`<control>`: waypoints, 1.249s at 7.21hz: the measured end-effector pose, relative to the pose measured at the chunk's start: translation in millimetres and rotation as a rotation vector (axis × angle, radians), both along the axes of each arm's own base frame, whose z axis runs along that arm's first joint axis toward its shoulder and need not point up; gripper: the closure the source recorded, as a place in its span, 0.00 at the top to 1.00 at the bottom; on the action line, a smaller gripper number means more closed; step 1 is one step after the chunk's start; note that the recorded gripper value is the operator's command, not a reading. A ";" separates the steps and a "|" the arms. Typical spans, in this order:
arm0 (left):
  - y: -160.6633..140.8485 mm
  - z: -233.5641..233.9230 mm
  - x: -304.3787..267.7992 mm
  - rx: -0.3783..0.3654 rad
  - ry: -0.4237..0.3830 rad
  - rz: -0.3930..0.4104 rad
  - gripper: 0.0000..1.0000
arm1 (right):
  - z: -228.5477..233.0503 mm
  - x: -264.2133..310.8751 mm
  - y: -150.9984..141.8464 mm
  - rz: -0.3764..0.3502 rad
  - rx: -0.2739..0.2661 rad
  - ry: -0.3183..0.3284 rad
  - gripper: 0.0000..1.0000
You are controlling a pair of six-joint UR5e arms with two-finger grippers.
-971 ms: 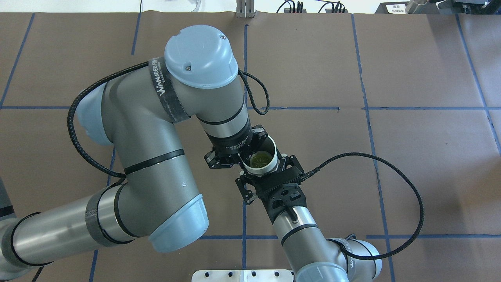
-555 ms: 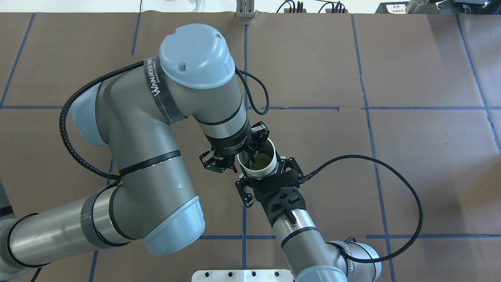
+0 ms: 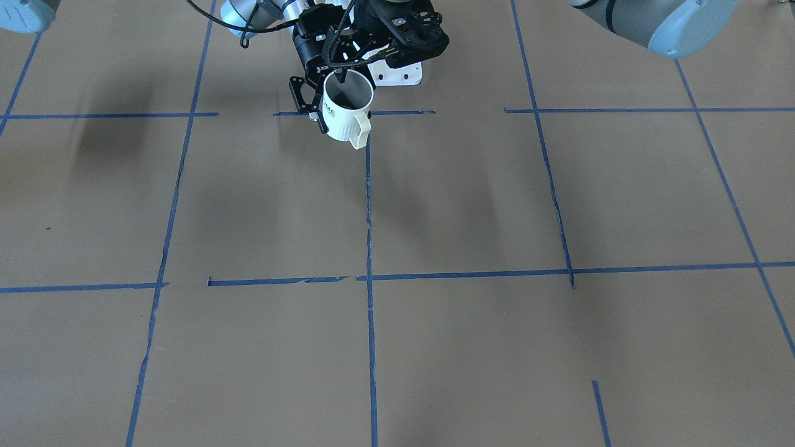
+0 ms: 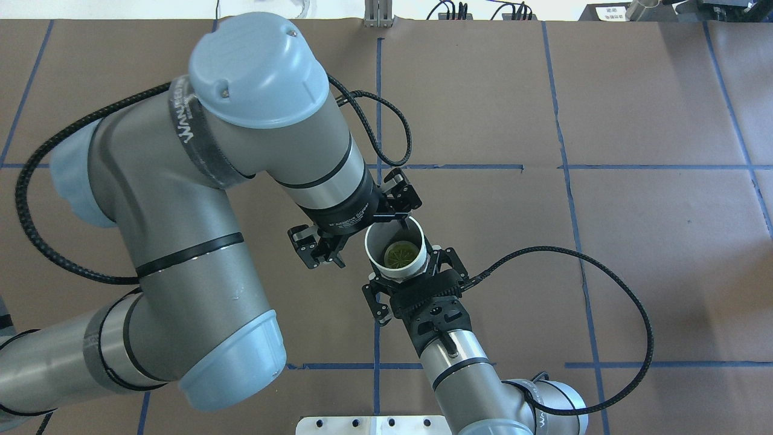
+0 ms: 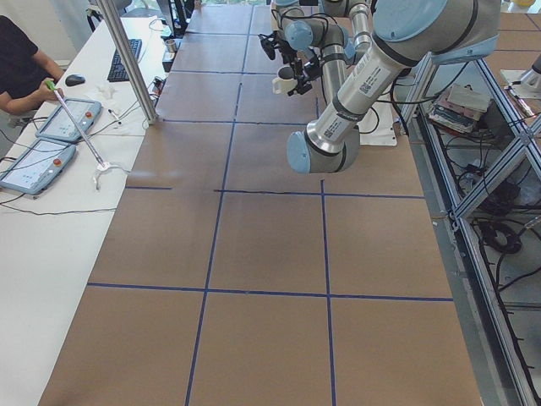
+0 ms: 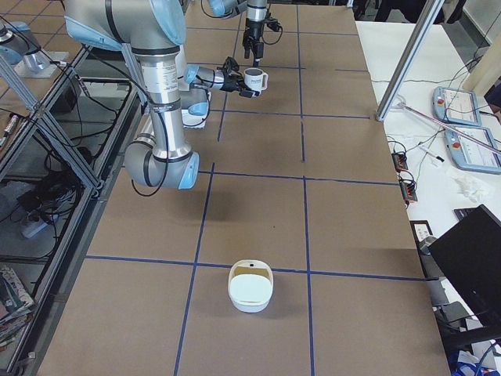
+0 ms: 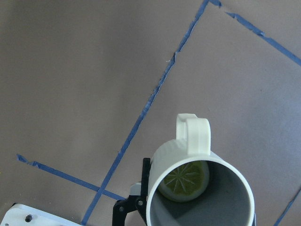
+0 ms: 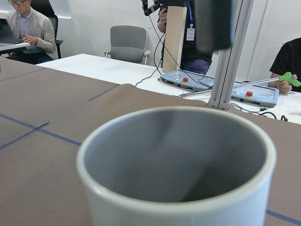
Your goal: Left arm hands cup to right arm to dump lemon
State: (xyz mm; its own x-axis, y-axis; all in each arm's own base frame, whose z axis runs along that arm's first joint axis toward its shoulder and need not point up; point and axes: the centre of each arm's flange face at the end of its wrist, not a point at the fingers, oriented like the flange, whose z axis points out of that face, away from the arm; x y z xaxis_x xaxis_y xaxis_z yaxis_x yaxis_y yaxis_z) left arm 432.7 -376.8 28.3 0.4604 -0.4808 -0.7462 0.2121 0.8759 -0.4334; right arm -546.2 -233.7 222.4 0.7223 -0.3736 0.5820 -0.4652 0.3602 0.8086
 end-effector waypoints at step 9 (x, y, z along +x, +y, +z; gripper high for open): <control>-44.5 57.4 -69.7 0.066 -0.051 -0.104 1.00 | 195.7 259.3 -138.4 0.196 -0.306 -0.169 0.00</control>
